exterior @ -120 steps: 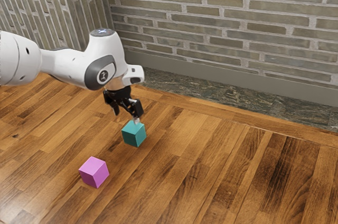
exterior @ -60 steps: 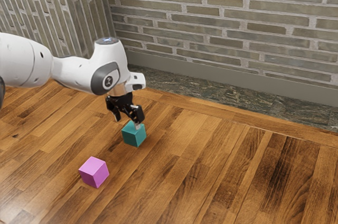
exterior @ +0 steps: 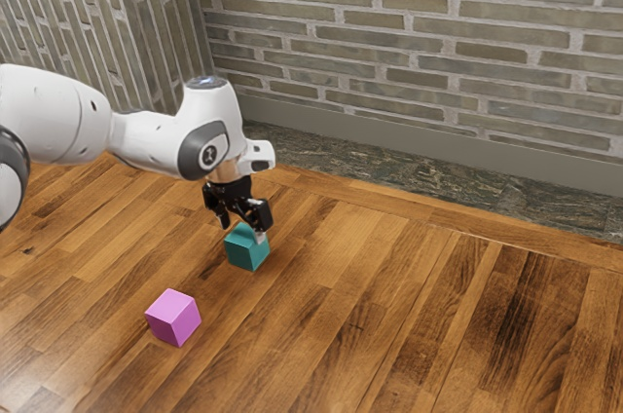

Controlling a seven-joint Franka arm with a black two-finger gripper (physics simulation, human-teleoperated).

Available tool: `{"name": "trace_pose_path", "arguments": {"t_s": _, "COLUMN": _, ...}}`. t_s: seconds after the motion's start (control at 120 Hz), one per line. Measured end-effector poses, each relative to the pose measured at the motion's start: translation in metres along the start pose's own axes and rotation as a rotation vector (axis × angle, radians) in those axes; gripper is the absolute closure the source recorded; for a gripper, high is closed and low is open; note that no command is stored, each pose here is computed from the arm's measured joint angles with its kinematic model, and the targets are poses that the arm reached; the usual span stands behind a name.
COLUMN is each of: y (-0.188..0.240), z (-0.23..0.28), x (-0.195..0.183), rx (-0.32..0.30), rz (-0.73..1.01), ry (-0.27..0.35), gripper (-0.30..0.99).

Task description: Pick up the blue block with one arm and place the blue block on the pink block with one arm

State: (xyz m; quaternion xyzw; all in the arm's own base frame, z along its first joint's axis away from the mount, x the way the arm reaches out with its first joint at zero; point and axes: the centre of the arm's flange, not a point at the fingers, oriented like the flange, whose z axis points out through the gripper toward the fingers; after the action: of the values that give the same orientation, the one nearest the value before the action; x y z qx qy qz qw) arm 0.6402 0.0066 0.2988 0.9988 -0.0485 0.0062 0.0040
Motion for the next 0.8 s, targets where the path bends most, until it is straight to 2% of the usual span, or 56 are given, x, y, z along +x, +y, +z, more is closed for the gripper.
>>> {"name": "trace_pose_path", "arguments": {"t_s": 0.3, "y": 0.001, "z": 0.021, "x": -0.001, "rx": -0.003, "rz": 0.006, "ry": -0.032, "gripper": 0.00}}
{"name": "trace_pose_path", "arguments": {"t_s": 0.8, "y": -0.003, "z": 0.034, "x": 0.007, "rx": -0.001, "rz": 0.009, "ry": -0.039, "gripper": 0.00}}
